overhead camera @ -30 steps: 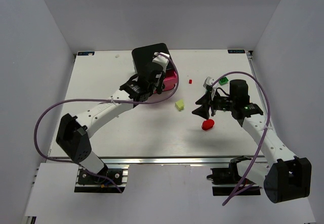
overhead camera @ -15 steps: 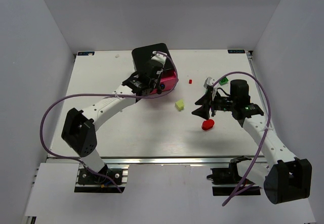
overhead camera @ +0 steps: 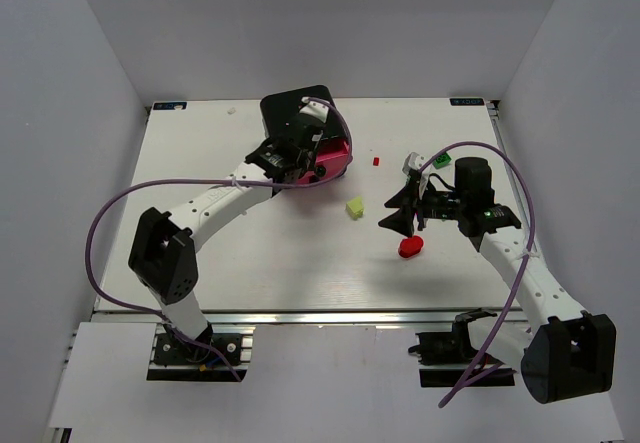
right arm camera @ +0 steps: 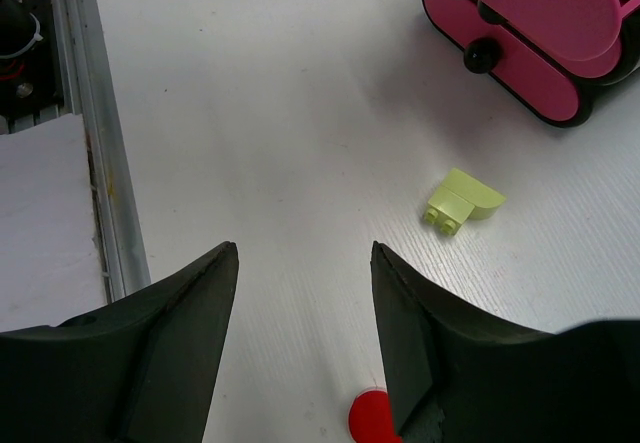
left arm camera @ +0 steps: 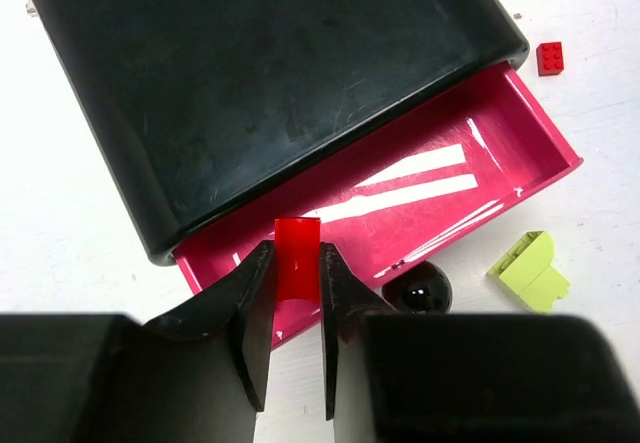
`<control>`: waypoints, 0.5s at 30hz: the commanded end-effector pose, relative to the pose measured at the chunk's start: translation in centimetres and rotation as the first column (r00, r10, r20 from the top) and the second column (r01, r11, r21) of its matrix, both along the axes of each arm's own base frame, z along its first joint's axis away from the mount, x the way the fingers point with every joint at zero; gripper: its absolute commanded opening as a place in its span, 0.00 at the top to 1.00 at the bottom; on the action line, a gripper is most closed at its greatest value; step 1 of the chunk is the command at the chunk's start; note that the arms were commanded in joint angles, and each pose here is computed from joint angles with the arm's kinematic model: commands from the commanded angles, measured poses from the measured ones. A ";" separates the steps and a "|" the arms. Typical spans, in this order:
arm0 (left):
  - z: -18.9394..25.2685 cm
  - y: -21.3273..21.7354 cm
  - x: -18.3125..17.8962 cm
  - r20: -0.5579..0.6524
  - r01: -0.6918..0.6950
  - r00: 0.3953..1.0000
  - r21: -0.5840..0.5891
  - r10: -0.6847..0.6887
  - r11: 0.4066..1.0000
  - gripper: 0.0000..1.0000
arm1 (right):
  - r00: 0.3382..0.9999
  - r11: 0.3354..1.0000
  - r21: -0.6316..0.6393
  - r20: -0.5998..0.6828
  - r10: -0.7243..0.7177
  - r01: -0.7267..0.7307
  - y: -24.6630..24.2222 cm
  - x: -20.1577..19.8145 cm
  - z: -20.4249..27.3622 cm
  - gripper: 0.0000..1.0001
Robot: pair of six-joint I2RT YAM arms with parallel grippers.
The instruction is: Sort the legos into containers by color
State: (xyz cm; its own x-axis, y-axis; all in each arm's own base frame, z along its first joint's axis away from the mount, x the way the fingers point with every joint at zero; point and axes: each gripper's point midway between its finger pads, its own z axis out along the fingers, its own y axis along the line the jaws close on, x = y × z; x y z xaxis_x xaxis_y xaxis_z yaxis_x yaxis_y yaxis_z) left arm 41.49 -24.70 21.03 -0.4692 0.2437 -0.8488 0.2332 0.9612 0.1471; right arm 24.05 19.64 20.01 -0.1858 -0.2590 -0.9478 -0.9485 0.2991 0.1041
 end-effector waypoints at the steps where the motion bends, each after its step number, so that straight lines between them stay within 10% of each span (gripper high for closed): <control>1: 2.2 0.2 0.5 0.037 -0.019 0.999 -0.026 0.020 0.999 0.67 | 1.000 1.000 0.021 0.013 0.019 -0.019 0.2 -0.3 0.8 0.39; 15: 5.4 0.0 0.3 0.074 -0.005 0.997 -0.110 0.013 0.994 0.55 | 1.000 1.000 0.020 0.009 0.014 -0.014 0.0 -0.2 0.5 0.38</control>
State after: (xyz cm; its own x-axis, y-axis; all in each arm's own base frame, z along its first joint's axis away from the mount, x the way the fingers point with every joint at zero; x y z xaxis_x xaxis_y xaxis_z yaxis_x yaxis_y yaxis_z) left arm 41.87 -24.69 21.83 -0.4682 0.2229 -0.8551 0.2218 0.9663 0.1305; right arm 24.01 19.64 20.06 -0.1857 -0.2566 -0.9485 -0.9493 0.2961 0.1057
